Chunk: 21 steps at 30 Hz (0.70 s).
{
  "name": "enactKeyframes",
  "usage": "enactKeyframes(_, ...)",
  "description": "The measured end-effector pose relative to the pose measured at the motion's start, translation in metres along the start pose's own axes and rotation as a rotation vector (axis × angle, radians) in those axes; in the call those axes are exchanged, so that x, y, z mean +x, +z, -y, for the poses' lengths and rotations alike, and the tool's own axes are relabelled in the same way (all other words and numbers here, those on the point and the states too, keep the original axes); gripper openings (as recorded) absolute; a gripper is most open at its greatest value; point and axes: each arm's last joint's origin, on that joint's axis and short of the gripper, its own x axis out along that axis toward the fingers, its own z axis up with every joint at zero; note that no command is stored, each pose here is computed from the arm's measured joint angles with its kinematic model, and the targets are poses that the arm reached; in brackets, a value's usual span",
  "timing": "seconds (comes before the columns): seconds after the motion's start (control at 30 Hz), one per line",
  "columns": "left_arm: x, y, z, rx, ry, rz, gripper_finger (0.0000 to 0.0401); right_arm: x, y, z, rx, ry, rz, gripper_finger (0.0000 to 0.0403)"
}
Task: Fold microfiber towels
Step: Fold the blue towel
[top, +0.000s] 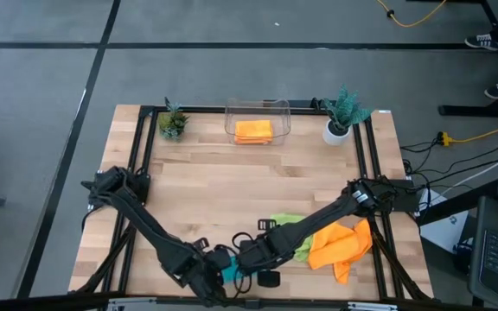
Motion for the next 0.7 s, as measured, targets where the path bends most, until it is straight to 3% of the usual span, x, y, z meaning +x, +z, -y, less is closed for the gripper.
enactKeyframes(0.3, -0.051, -0.02, -0.006, 0.054, 0.019, 0.119, 0.0161, -0.028, 0.011, -0.008, -0.084, 0.071, 0.138, 0.0136)
enactKeyframes(0.47, -0.072, -0.032, -0.013, 0.093, 0.063, 0.206, 0.0161, -0.015, 0.023, -0.02, -0.106, 0.151, 0.283, 0.0136)
enactKeyframes(0.7, -0.109, -0.042, -0.028, 0.147, 0.072, 0.265, 0.0161, 0.02, 0.025, -0.029, -0.116, 0.156, 0.385, 0.0136)
